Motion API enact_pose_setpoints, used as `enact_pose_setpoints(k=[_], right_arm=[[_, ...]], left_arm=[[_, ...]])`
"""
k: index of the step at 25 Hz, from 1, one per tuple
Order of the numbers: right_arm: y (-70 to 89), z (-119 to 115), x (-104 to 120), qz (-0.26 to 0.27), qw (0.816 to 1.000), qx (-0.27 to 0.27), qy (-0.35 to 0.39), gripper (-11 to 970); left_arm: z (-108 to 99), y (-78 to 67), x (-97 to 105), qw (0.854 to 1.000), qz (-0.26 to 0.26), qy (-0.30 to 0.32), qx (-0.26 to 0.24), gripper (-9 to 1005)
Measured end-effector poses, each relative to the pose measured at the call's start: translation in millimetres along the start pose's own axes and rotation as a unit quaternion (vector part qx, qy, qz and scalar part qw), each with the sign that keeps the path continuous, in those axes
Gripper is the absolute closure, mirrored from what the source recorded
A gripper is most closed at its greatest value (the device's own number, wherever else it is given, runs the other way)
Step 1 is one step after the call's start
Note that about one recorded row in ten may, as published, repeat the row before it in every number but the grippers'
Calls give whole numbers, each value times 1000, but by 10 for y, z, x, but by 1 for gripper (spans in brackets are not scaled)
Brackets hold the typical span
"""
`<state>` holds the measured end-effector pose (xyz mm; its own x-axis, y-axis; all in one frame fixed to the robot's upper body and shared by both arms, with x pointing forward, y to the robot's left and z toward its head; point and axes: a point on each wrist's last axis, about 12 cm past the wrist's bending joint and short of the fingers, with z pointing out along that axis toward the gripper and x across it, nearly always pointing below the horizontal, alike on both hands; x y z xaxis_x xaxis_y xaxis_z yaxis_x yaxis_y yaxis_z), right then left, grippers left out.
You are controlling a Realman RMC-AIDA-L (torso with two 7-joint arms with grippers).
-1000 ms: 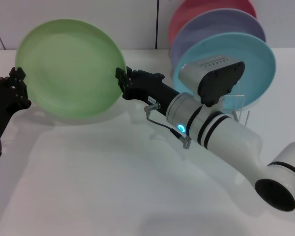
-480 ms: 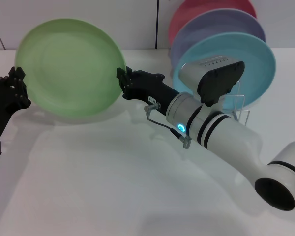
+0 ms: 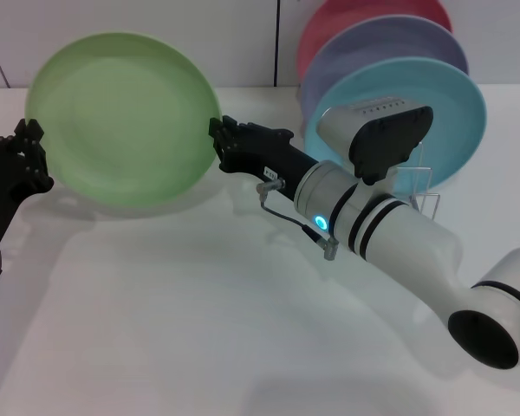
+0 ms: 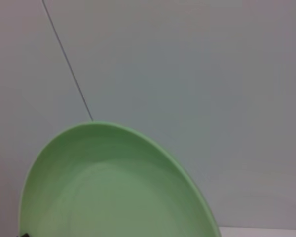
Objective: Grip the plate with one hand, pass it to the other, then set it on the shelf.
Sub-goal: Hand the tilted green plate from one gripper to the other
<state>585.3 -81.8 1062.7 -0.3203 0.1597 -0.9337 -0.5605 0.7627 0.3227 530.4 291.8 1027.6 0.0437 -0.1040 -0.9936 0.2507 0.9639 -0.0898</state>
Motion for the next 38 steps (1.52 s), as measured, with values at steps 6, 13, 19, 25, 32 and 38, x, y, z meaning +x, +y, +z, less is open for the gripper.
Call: enact_pose_setpoints(k=[6,13,19,25,32,38], right_arm=[[-1,-1,3,0,1000,0,1,838],[8,14,-4,-2,1000,-1,3,837],[15,22,-11,-3,1000,-3,4,841],[17,25,-13,-4,1000,-3,4,852],[7,27,-6,-1,1000,1,8,865],[-9,19,0,1,1000,5,9,864]], left_arm=[[-1,1,3,1000,0,1,0,937],[3,-7,3,1000,1,2,3,937],[6,-12,4,1000,1,2,4,936],[13,-12,1,1000,1,2,4,936],[14,-9,0,1000,0,1,3,935],[8,-7,3,1000,0,2,1,935]])
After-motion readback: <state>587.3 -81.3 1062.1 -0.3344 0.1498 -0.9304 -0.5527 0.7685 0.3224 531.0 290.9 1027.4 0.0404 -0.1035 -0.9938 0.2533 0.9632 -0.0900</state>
